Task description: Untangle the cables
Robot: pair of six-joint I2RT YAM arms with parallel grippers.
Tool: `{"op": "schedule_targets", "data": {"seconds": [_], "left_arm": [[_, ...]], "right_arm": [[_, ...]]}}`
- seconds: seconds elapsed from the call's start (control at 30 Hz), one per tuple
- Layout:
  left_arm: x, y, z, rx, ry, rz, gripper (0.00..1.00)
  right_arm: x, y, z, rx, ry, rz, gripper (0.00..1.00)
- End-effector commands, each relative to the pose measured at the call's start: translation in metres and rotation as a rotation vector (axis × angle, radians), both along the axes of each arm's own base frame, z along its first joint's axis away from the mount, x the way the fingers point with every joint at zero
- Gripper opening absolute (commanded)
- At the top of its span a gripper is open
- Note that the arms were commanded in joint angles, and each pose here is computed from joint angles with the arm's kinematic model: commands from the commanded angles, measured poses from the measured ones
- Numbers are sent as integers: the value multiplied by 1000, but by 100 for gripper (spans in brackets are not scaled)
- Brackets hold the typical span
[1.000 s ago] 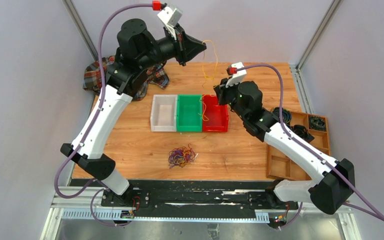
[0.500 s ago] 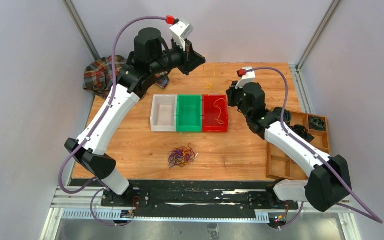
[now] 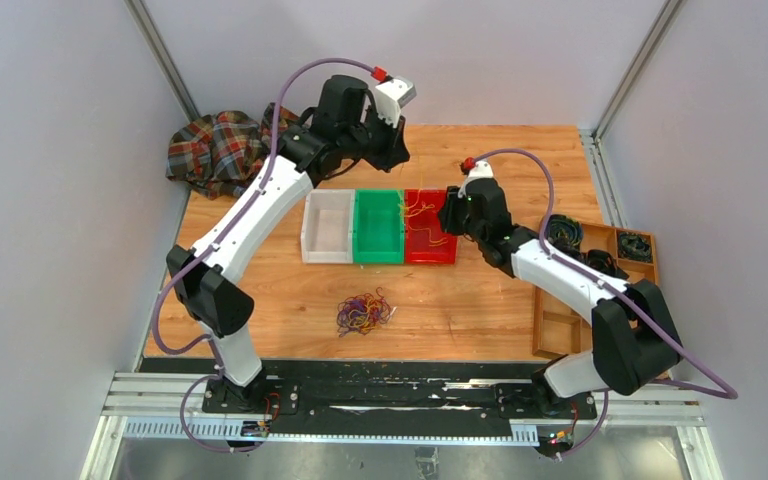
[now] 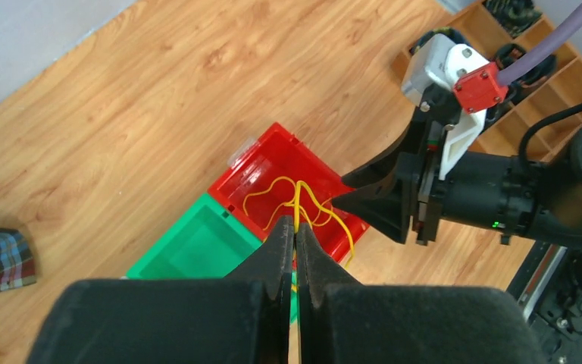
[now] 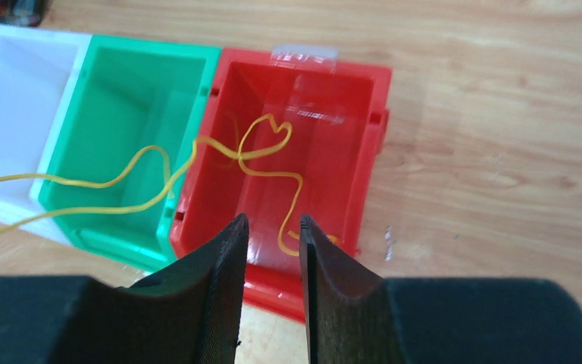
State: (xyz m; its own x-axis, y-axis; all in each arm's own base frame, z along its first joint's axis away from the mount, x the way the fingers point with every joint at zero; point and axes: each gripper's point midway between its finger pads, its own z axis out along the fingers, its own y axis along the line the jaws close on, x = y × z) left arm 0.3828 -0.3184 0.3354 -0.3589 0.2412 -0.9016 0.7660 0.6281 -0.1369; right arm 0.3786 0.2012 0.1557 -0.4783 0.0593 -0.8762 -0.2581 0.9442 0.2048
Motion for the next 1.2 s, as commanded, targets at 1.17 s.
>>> {"op": "schedule_targets", "data": {"seconds": [1.17], "left_arm": [[37, -70, -87, 99, 3, -47, 0]], "right_arm": [[-85, -76, -32, 137, 232, -254, 46]]}}
